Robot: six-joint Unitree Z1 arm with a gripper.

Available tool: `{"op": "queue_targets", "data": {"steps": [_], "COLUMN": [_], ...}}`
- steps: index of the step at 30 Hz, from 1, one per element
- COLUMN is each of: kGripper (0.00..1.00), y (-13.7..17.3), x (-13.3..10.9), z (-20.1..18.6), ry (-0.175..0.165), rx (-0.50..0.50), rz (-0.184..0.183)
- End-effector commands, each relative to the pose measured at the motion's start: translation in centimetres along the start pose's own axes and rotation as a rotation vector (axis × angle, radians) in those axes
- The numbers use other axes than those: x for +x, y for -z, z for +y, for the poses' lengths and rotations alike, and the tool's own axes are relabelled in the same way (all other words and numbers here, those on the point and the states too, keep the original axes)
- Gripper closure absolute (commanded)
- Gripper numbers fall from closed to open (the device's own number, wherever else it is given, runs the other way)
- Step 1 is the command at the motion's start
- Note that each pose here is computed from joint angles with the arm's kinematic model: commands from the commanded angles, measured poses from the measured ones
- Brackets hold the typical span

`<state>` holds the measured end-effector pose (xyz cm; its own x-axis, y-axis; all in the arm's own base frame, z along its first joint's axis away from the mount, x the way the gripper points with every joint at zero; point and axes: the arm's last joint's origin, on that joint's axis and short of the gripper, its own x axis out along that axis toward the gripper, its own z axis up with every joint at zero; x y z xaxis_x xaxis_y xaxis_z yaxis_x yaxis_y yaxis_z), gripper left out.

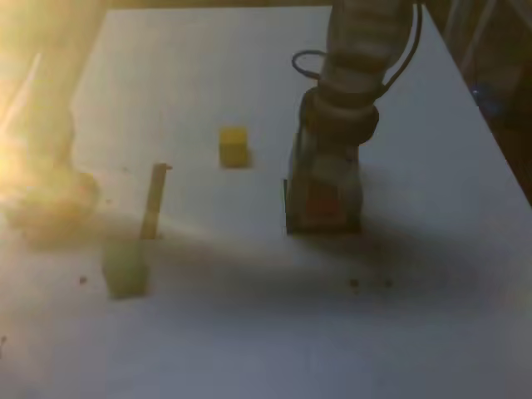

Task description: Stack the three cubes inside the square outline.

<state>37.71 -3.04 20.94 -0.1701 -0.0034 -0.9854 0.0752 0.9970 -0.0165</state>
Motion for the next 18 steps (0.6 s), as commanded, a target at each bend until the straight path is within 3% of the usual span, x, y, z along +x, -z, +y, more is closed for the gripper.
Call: {"op": "queue_targets", "data": {"steps": [1,9,18], "kGripper": [0.0,0.0,0.01], "y": [0.2,1.7,5.9], "x": [-0.2,-1.3,-3.5], "z": [0.1,0.1,0.6], "ry": [0.002,-0.01,-0.055], "rx": [-0.001,-0.023,-0.066], "rz": [-0.005,-0.021,-0.036]}}
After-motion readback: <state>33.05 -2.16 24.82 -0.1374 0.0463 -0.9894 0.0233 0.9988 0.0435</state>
